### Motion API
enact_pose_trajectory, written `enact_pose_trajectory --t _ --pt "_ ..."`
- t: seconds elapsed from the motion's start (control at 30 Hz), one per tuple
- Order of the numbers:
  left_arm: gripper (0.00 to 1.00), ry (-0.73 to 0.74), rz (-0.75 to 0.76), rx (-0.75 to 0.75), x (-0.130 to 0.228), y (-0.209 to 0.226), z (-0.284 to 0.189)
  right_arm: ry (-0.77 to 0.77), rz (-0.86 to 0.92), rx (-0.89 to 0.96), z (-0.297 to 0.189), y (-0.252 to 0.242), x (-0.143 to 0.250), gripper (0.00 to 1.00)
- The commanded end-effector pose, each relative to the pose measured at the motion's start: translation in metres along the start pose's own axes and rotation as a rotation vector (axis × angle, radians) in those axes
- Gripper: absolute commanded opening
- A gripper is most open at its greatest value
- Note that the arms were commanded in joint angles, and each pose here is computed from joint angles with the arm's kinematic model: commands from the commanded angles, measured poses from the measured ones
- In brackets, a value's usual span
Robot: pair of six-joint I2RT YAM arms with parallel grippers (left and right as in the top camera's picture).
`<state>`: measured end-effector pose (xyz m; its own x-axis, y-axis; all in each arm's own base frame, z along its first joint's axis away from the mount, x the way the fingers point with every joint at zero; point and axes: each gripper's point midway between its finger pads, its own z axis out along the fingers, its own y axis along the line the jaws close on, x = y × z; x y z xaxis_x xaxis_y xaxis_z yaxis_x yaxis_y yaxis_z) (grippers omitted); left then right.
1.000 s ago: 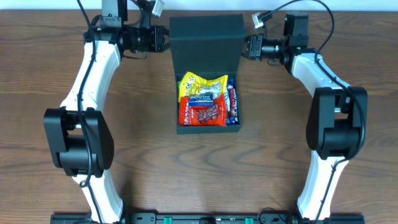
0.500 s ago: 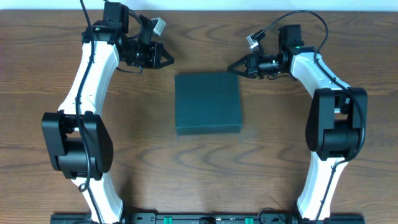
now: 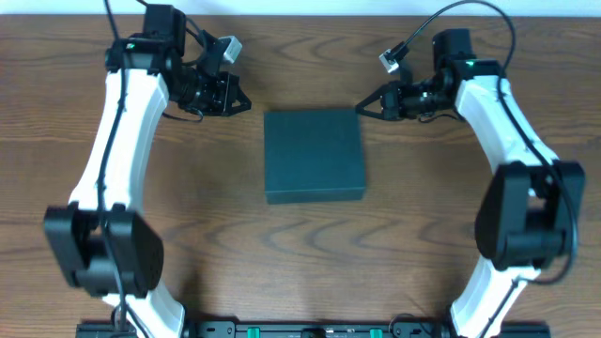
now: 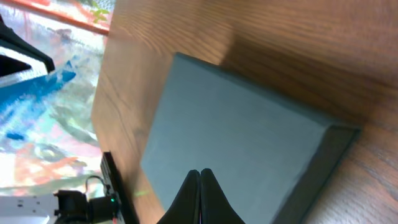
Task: Pack container
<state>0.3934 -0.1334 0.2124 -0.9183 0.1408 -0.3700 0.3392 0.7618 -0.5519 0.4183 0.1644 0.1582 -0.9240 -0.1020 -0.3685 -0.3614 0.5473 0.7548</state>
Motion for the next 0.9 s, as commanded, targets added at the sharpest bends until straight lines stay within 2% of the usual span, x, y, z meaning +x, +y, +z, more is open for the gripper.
enact_pose_trajectory --t 0.0,0.23,0.3,0.43,0.57,0.7,0.87 --pt "0.06 -0.048 0.082 -0.024 -0.001 -0.026 -0.023 -0.031 -0.127 0.039 -0.02 0.027 -0.003 0.02" --pt "0.06 -0.03 0.19 -0.06 0.032 -0.079 -0.05 -0.102 -0.226 0.112 -0.067 0.083 0.003 0.02" --pt "0.06 -0.027 0.256 -0.04 0.047 -0.108 -0.057 -0.127 -0.26 0.116 -0.085 0.11 0.013 0.02" --pt "0.06 -0.019 0.343 -0.049 0.069 -0.138 -0.067 -0.136 -0.293 0.119 -0.104 0.138 0.032 0.02" --pt "0.06 -0.027 0.359 -0.098 0.09 -0.149 -0.083 -0.1 -0.326 0.127 -0.117 0.158 0.063 0.02" --pt "0.06 -0.107 0.394 -0.106 0.107 -0.161 -0.113 -0.082 -0.355 0.176 -0.131 0.171 0.093 0.02" --pt "0.06 -0.211 0.438 -0.129 0.142 -0.164 -0.146 -0.154 -0.457 0.191 -0.146 0.197 0.136 0.02"
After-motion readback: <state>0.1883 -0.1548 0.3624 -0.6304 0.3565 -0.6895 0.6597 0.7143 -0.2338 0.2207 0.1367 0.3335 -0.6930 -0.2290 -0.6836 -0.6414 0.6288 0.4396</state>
